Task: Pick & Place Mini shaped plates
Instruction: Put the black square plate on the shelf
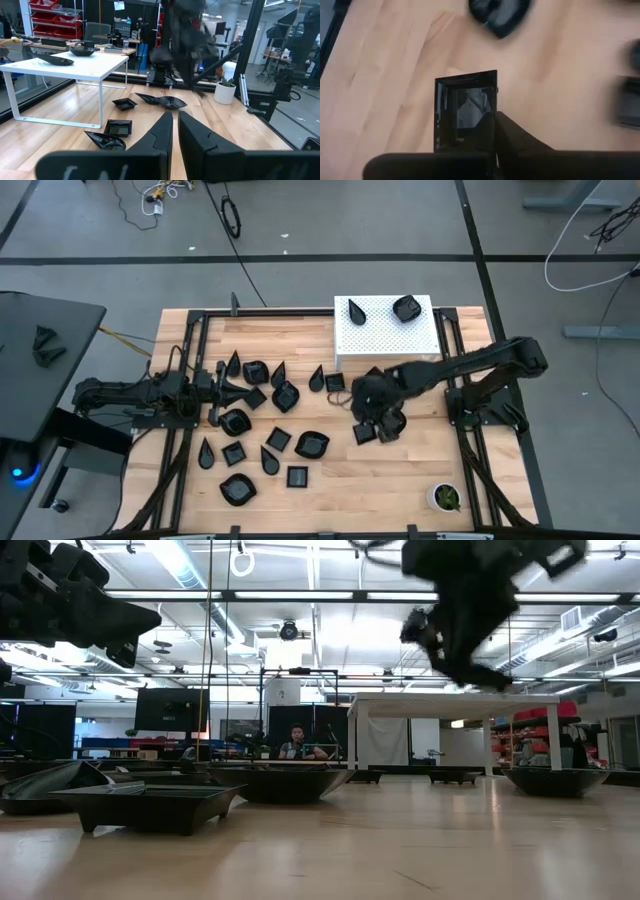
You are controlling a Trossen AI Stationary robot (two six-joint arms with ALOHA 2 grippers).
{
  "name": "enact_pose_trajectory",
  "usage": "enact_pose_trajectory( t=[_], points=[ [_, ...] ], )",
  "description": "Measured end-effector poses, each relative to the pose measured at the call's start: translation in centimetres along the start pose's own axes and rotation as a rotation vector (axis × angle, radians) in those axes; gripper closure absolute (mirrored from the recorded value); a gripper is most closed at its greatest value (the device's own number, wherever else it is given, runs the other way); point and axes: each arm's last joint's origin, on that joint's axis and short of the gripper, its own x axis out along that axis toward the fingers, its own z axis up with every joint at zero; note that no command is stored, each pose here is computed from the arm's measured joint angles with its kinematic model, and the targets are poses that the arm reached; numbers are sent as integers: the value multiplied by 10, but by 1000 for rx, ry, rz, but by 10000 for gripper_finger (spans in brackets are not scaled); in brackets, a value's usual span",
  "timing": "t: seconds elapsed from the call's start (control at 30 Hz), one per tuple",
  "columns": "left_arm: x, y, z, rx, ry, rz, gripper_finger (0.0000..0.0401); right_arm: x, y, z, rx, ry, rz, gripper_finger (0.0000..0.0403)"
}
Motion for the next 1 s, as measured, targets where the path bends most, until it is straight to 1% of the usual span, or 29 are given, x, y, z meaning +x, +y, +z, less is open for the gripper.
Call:
enact_pose_trajectory(
  t=[0.1,0.23,0.37,0.47,0.53,0.67,0.8,1.0],
  points=[
    [0,0,0,0,0,0,369,-40,-17,1,30,11,-135,392],
    [0,0,0,0,0,0,369,-85,-49,-15,74,12,-342,392],
    [0,0,0,0,0,0,369,-112,-84,-41,157,21,-443,395],
    [0,0,0,0,1,0,369,-123,-107,-61,218,55,-487,396],
    [0,0,0,0,0,0,369,-130,-120,-73,226,68,-504,396],
    [0,0,0,0,0,0,369,-135,-139,-92,230,66,-490,396],
    [0,0,0,0,0,0,369,-135,-150,-103,252,92,-487,396],
    [0,0,0,0,0,0,369,-125,-158,-105,214,138,-450,389]
  ],
)
